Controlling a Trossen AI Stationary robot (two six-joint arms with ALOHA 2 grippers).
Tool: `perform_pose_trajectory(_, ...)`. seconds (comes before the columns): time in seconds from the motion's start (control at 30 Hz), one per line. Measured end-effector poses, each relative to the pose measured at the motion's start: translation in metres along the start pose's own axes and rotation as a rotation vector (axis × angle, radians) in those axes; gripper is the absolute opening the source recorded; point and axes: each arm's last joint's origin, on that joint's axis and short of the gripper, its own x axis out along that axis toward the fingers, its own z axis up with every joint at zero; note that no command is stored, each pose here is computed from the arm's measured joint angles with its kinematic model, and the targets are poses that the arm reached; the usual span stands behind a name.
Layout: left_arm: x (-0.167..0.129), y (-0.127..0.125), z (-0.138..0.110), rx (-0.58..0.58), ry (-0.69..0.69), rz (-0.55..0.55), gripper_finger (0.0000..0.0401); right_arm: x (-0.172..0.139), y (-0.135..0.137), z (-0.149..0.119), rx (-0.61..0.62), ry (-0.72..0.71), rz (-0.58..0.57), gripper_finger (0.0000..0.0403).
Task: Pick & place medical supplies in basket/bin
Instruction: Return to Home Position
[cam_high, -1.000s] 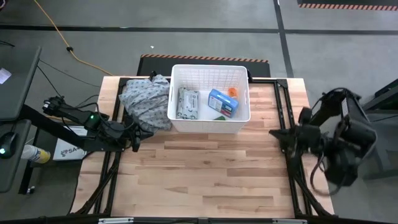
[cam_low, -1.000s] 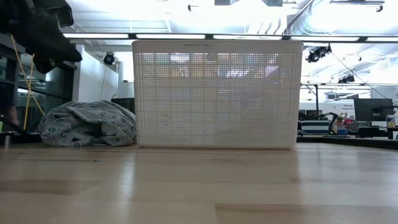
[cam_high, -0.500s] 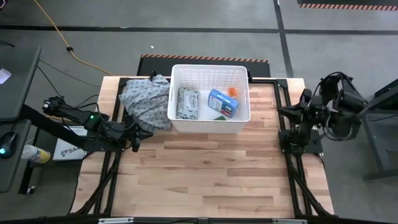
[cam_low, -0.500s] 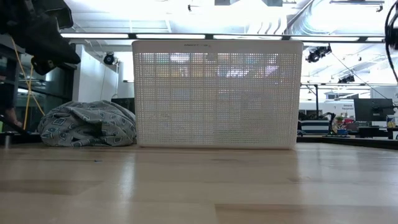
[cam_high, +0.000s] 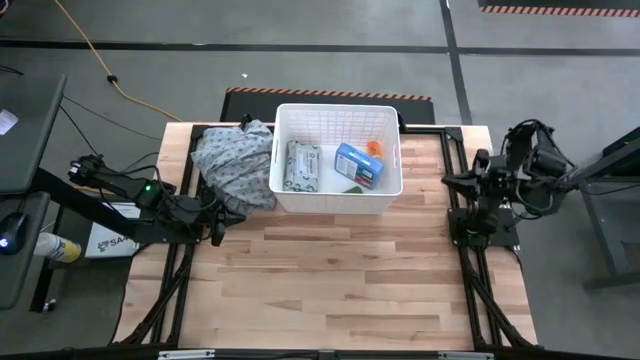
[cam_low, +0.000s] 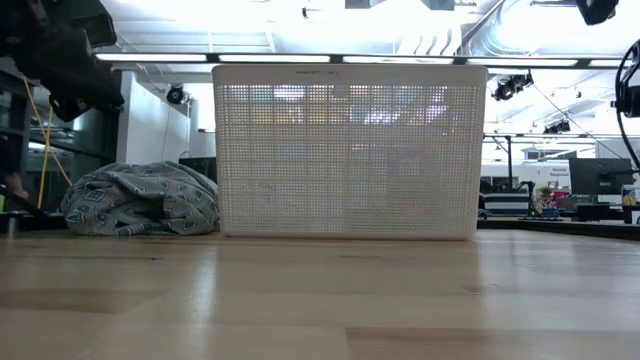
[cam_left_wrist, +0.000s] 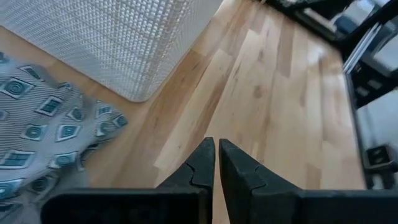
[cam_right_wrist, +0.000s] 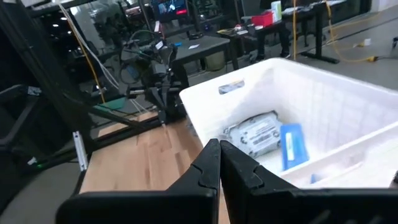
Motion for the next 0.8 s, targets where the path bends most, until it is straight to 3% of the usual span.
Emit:
perform_pose_trajectory(0.1, 0.0, 0.003, -0.003, 0.036, 0.026, 0.025, 0.006, 0.003, 0.001, -0.012, 0.02, 0.01, 0.018, 0.0)
perform_pose_trajectory(0.27, 0.0, 0.003, -0.003, -0.052, 0.027, 0.033, 0.006, 0.008, 0.005, -0.034, 0.04, 0.035, 0.054, 0.0)
perform_pose_trajectory(0.8, 0.0, -0.002, 0.001, 0.037, 0.012, -0.042, 0.006, 0.021, 0.014, -0.085, 0.091, 0.055, 0.108, 0.0)
